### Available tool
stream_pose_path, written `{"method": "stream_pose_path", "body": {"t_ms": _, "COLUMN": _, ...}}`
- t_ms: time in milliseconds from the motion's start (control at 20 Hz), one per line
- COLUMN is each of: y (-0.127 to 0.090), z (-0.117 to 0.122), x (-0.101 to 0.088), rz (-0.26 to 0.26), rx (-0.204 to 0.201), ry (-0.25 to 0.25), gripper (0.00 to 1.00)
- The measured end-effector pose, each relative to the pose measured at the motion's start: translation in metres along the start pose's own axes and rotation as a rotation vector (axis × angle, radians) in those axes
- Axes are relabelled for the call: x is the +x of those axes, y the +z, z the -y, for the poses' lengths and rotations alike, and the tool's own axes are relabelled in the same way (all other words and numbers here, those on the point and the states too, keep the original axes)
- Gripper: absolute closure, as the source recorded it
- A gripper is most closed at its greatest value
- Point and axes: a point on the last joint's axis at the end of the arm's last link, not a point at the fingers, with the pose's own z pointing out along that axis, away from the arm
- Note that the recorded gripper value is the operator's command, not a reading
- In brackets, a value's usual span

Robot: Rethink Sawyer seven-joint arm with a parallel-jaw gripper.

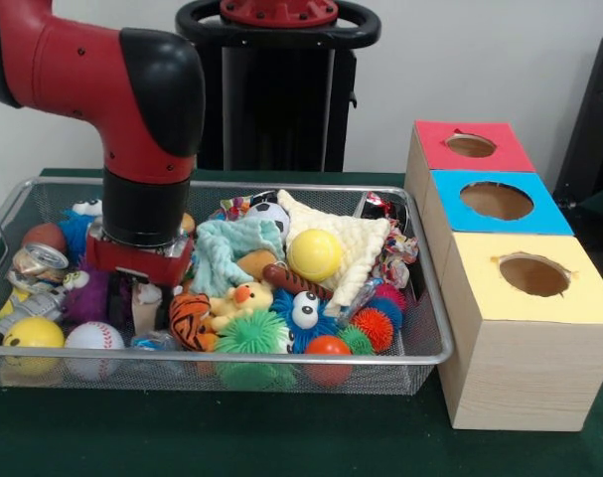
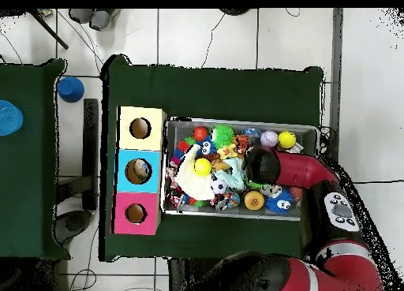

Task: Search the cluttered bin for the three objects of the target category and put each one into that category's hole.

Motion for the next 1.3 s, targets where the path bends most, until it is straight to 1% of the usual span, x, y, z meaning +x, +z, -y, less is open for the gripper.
{"method": "stream_pose_path", "body": {"t_ms": 150, "y": 0.010, "z": -0.005, "x": 0.002, "rz": 0.026, "rx": -0.024, "ry": 0.010, "gripper": 0.00}}
{"method": "stream_pose_path", "body": {"t_ms": 250, "y": 0.016, "z": -0.015, "x": 0.005, "rz": 0.029, "rx": -0.034, "ry": 0.008, "gripper": 0.00}}
{"method": "stream_pose_path", "body": {"t_ms": 350, "y": 0.018, "z": -0.023, "x": 0.004, "rz": 0.029, "rx": -0.031, "ry": 0.008, "gripper": 0.00}}
{"method": "stream_pose_path", "body": {"t_ms": 450, "y": 0.018, "z": -0.026, "x": 0.002, "rz": 0.020, "rx": -0.005, "ry": 0.013, "gripper": 0.00}}
{"method": "stream_pose_path", "body": {"t_ms": 500, "y": 0.017, "z": -0.028, "x": 0.000, "rz": 0.007, "rx": 0.013, "ry": 0.020, "gripper": 0.00}}
{"method": "stream_pose_path", "body": {"t_ms": 600, "y": 0.017, "z": -0.030, "x": -0.002, "rz": -0.004, "rx": 0.025, "ry": 0.027, "gripper": 0.00}}
{"method": "stream_pose_path", "body": {"t_ms": 700, "y": 0.017, "z": -0.034, "x": -0.007, "rz": -0.038, "rx": 0.057, "ry": 0.045, "gripper": 0.00}}
{"method": "stream_pose_path", "body": {"t_ms": 800, "y": 0.017, "z": -0.036, "x": -0.010, "rz": -0.057, "rx": 0.073, "ry": 0.054, "gripper": 0.00}}
{"method": "stream_pose_path", "body": {"t_ms": 950, "y": 0.017, "z": -0.039, "x": -0.016, "rz": -0.099, "rx": 0.101, "ry": 0.066, "gripper": 0.00}}
{"method": "stream_pose_path", "body": {"t_ms": 1200, "y": 0.017, "z": -0.041, "x": -0.022, "rz": -0.129, "rx": 0.119, "ry": 0.060, "gripper": 0.00}}
{"method": "stream_pose_path", "body": {"t_ms": 1300, "y": 0.017, "z": -0.043, "x": -0.025, "rz": -0.126, "rx": 0.128, "ry": 0.050, "gripper": 0.00}}
